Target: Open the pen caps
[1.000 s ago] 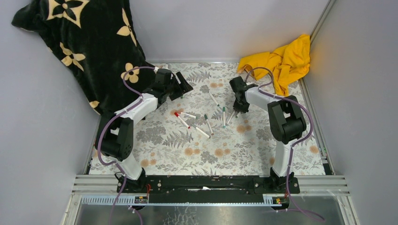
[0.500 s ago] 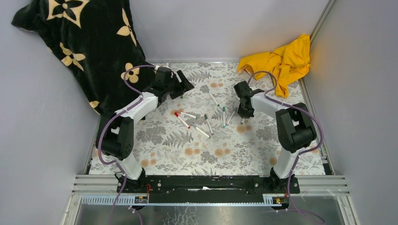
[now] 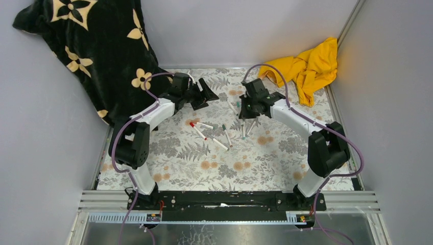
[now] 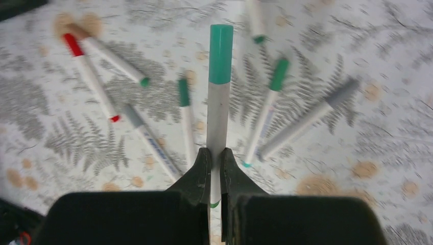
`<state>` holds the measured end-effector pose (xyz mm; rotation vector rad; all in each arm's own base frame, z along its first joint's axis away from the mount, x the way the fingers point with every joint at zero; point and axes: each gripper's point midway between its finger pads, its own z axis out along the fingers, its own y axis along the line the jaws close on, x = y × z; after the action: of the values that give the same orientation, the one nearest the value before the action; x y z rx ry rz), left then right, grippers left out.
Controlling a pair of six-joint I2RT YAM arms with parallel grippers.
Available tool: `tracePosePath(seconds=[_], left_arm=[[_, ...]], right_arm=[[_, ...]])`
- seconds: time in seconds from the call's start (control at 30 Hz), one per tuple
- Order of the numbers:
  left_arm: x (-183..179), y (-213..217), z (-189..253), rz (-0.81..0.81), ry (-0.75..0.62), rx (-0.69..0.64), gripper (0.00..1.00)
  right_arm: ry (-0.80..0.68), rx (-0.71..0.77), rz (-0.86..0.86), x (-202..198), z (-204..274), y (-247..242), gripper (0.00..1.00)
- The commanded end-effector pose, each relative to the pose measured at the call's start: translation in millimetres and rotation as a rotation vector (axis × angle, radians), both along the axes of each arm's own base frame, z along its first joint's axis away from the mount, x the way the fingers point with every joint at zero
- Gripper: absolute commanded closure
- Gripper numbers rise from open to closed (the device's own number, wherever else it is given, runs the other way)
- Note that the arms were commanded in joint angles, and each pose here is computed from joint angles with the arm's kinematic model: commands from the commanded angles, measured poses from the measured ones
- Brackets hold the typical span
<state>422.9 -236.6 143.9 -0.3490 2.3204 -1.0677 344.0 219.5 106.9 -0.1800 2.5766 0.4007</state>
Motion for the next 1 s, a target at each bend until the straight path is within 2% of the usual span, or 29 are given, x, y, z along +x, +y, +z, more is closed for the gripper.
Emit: tracePosePath(seconds=[0.0,0.53,0.67,0.83,0.97], left_arm=[[3.6,-19.2,22.1,-0.065,-0.027,-0.086,0.21],[5.3,-33.0,11.3,-0.065,0.019,-0.114,0.23],[7.6,-33.9,12.4,-0.057,0.004,-0.129,0.34],[9.0,-34.1,13.4,-0.053,0.002,-0.136,0.57],[8.1,-35.7,12.2,-0.062,0.009,-0.141,0.64]], right_arm=[[-0.071,0.128,0.187,6.9,33.2,57.5,1.00],[-0.071,0.154,0.295,4.8,36.4,116.3,1.00],[-0.079,0.163,0.296,7.0,37.1,119.8,1.00],[-0.084,0.154,0.294,9.0,35.8,119.1,1.00],[-0.099,0.152,0.293,11.3,37.5,118.8,1.00]])
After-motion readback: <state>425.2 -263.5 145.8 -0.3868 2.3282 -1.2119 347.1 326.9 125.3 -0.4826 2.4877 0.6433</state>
